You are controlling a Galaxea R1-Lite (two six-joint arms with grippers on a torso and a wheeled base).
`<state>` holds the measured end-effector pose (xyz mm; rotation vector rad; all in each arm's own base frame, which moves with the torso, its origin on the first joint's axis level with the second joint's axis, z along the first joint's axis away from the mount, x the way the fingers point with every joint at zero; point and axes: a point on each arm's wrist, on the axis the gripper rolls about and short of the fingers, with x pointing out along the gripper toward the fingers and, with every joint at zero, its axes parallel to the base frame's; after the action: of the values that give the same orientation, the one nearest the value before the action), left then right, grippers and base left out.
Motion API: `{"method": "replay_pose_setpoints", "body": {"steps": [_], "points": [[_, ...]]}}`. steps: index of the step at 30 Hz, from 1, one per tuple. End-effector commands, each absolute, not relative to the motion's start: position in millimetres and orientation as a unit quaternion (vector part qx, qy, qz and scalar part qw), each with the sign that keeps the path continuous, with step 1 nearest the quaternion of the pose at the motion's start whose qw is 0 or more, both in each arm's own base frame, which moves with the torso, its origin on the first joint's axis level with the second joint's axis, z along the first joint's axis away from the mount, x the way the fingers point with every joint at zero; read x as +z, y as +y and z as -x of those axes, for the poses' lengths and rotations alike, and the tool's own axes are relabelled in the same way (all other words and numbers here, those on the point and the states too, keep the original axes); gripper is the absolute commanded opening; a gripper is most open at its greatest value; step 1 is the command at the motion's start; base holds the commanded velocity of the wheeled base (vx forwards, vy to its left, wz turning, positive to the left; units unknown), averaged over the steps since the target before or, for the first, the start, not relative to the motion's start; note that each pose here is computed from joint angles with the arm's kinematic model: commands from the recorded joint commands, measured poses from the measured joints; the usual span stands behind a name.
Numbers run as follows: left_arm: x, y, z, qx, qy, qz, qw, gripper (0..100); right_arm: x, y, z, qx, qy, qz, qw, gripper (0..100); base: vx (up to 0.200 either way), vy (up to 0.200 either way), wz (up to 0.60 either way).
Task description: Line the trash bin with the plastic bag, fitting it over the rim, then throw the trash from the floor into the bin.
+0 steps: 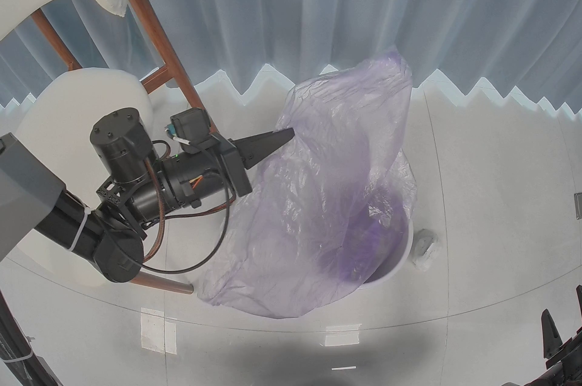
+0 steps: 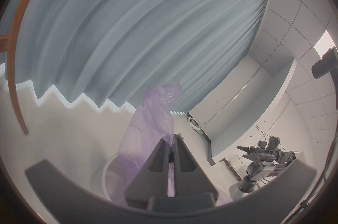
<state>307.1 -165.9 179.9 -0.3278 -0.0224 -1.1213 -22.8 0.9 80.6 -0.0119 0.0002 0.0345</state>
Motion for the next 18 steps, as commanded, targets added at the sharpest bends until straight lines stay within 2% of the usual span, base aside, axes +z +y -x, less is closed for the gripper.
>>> {"method": "replay_pose_setpoints", "body": {"steps": [1, 5, 9, 18], "points": [[171.6, -185.2, -313.0, -0.537, -0.006, 0.157, 0.829, 0, 75.7, 0.9, 22.9, 0.018, 0.0, 0.006, 1.0, 100, 0.0, 0.0, 0.0], [169.2, -189.0, -317.5, -0.54, 0.006, 0.173, 0.824, 0, 75.7, 0.9, 22.9, 0.018, 0.0, 0.006, 1.0, 100, 0.0, 0.0, 0.0], [172.7, -190.2, -317.2, -0.542, 0.016, 0.197, 0.817, 0, 75.7, 0.9, 22.9, 0.018, 0.0, 0.006, 1.0, 100, 0.0, -0.2, 0.0], [172.8, -188.9, -317.2, -0.541, 0.015, 0.196, 0.818, 0, 75.7, 0.9, 22.9, 0.018, 0.0, 0.006, 1.0, 100, 0.0, -0.2, 0.0]]}}
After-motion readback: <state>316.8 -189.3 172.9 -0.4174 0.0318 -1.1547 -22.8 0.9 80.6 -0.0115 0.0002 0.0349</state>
